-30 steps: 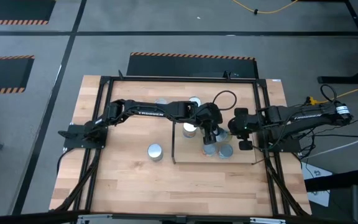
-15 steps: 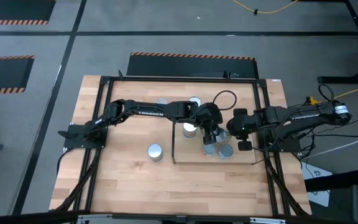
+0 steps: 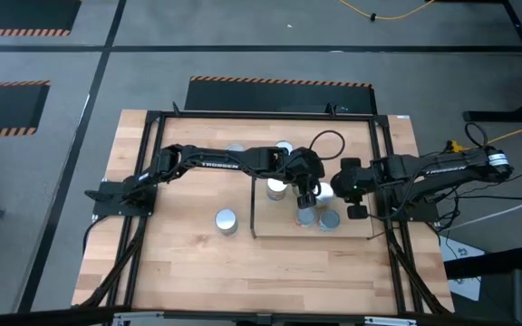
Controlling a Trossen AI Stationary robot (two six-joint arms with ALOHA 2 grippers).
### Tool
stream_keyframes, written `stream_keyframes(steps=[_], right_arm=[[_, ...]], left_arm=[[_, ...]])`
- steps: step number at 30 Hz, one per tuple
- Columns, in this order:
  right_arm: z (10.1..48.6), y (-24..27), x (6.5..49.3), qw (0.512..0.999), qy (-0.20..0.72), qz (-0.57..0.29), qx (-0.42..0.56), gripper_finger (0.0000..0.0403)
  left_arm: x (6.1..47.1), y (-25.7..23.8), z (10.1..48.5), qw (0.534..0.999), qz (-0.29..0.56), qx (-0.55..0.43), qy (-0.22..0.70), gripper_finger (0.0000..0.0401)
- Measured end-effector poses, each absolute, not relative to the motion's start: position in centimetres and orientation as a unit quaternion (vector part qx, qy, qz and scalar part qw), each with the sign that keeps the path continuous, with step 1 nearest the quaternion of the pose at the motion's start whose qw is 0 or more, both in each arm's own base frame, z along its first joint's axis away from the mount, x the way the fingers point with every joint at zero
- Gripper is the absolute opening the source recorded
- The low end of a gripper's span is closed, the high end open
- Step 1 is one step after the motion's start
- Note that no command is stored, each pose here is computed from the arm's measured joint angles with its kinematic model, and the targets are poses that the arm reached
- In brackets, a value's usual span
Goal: Pick and place cans onto a shelf
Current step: Put the canned carrots on the shelf
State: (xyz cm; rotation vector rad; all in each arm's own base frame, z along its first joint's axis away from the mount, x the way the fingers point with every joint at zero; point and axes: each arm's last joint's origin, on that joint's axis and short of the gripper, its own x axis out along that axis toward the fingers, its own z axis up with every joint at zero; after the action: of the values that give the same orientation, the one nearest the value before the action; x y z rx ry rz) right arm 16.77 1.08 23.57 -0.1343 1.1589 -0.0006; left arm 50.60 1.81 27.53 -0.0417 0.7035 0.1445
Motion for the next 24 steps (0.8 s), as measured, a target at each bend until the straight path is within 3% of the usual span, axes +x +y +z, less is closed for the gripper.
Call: stream_keyframes(steps=[10,16,24], right_arm=[[26.8,1.0,15.8,0.826,0.560,-0.001,-0.064,0.0080],[29.4,1.0,16.2,0.853,0.519,0.000,-0.063,0.0080],[30.0,1.1,17.3,0.877,0.476,0.004,-0.069,0.0080]], left_arm=[[50.6,1.8,27.6,0.937,0.070,-0.020,0.342,0.0053],[50.6,1.8,27.6,0.937,0.070,-0.021,0.342,0.0053],[50.0,1.3,28.8,0.938,0.063,-0.014,0.340,0.0053]])
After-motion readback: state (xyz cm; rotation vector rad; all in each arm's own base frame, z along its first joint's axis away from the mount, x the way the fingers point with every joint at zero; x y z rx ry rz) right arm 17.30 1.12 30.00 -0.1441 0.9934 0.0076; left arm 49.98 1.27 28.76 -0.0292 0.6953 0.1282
